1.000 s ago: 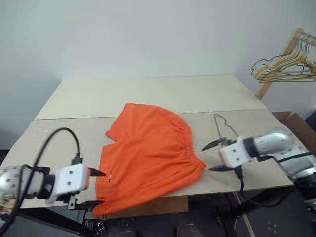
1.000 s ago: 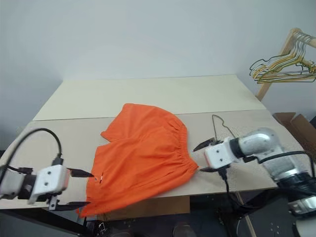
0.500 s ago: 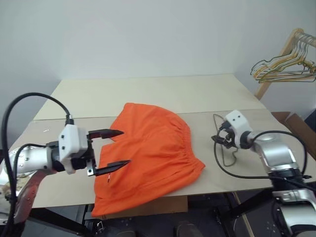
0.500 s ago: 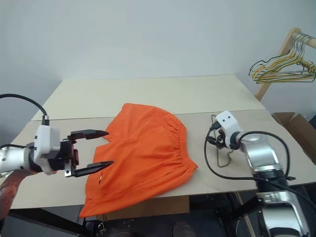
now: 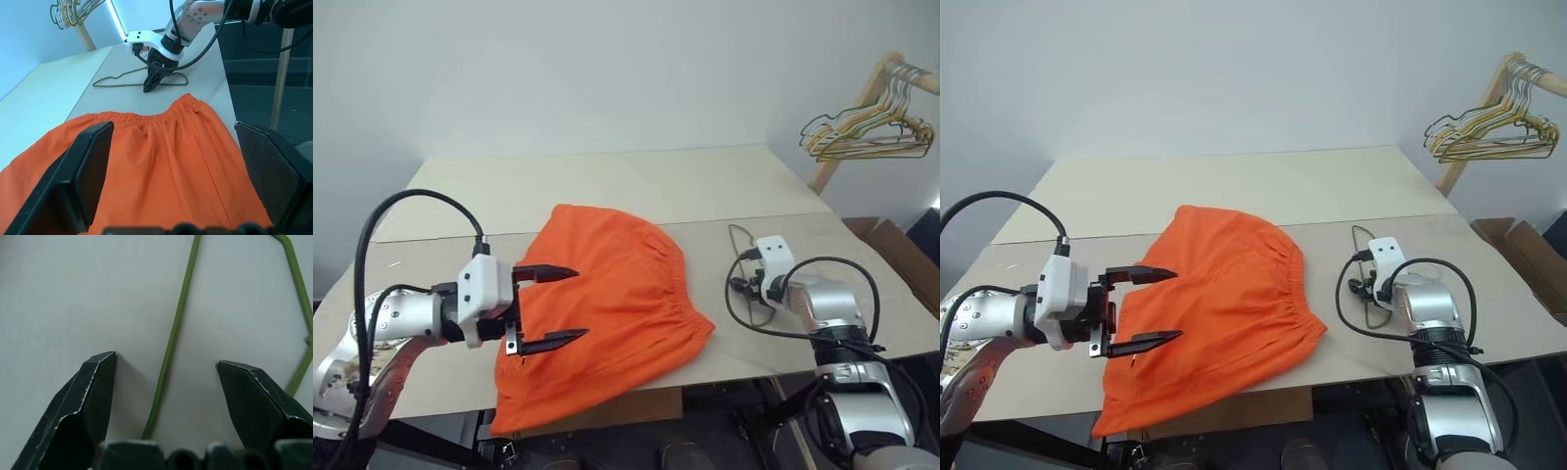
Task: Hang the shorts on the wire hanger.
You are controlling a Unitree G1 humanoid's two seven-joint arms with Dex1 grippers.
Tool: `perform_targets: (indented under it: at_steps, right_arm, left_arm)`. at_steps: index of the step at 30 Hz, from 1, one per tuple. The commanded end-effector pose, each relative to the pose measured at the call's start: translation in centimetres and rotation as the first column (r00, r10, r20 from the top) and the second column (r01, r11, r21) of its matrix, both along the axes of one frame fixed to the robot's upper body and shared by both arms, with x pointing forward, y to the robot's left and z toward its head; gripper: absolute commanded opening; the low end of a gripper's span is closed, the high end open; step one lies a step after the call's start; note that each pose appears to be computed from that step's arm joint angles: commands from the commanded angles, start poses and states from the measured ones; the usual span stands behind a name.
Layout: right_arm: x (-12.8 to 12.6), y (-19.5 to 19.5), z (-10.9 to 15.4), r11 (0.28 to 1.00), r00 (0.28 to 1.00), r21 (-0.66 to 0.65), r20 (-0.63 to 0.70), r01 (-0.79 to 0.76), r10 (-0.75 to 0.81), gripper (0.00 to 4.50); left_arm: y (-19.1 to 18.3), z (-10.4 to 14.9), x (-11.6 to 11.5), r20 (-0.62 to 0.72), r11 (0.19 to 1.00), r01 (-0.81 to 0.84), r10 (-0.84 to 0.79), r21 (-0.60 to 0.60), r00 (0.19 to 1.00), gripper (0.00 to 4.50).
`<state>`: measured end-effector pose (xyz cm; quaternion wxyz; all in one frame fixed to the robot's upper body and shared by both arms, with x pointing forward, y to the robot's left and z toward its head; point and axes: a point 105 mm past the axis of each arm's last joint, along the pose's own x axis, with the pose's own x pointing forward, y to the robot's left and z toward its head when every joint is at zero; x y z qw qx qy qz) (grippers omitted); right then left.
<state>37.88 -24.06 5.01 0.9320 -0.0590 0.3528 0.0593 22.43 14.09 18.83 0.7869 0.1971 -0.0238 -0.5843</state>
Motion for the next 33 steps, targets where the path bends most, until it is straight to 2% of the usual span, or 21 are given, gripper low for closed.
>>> perform_targets:
  at_steps: [1, 7, 9, 15, 17, 19, 22, 23, 27, 31, 33]
  right_arm:
    - [-0.2, 0.2, -0.9, 0.999, 0.999, 0.039, -0.047, 0.021, -0.019, 2.80]
    - [-0.2, 0.5, -1.5, 1.000, 0.997, 0.026, -0.074, 0.018, -0.016, 0.64]
    - [-0.3, 0.8, -1.8, 0.998, 0.995, 0.061, -0.094, 0.027, -0.021, 0.01]
    - [0.1, 0.7, -1.5, 1.000, 0.999, -0.009, -0.052, 0.016, -0.016, 0.01]
    - [1.0, 0.7, 0.1, 0.999, 0.999, -0.009, 0.043, 0.031, -0.030, 0.01]
    - [1.9, 0.8, 3.1, 0.999, 0.979, -0.040, 0.204, 0.019, -0.011, 0.01]
    - [2.2, 2.4, 7.8, 0.996, 0.903, -0.066, 0.421, -0.060, 0.082, 0.01]
    - [2.0, 2.8, 8.6, 0.994, 0.884, -0.072, 0.456, -0.079, 0.103, 0.01]
    - [-0.5, 8.1, 14.7, 0.938, 0.614, -0.148, 0.721, -0.313, 0.319, 0.01]
    - [-3.1, 11.7, 17.9, 0.890, 0.406, -0.153, 0.847, -0.430, 0.342, 0.01]
    - [-4.1, 13.2, 18.6, 0.871, 0.317, -0.210, 0.872, -0.444, 0.373, 0.01]
  left_arm:
    - [-0.4, 0.7, 0.0, 0.044, 1.000, 0.019, -0.019, 0.000, 0.999, 4.33]
    - [-0.6, 0.4, -0.1, 0.042, 1.000, 0.031, -0.031, 0.001, 0.999, 4.33]
    - [-0.6, 0.1, -0.1, 0.041, 0.999, 0.032, -0.032, 0.019, 0.999, 4.33]
    - [-0.8, -0.1, -0.1, 0.038, 0.999, 0.042, -0.042, 0.023, 0.998, 4.33]
    - [-0.8, 0.2, 0.2, 0.050, 1.000, 0.024, -0.024, 0.002, 0.998, 4.33]
    - [-0.8, 0.7, 1.1, 0.047, 0.998, -0.028, 0.030, -0.062, 0.998, 4.33]
    - [-0.9, 1.7, 2.5, -0.043, 0.971, -0.110, 0.103, -0.212, 0.994, 4.33]
    - [-0.9, 1.9, 2.7, -0.071, 0.962, -0.120, 0.106, -0.246, 0.992, 4.33]
    - [-2.0, 4.3, 5.9, -0.279, 0.790, -0.250, 0.105, -0.559, 0.955, 4.33]
    - [-4.2, 6.3, 8.8, -0.429, 0.611, -0.368, 0.051, -0.701, 0.902, 4.33]
    - [-5.4, 6.9, 9.3, -0.456, 0.579, -0.379, 0.014, -0.722, 0.890, 4.33]
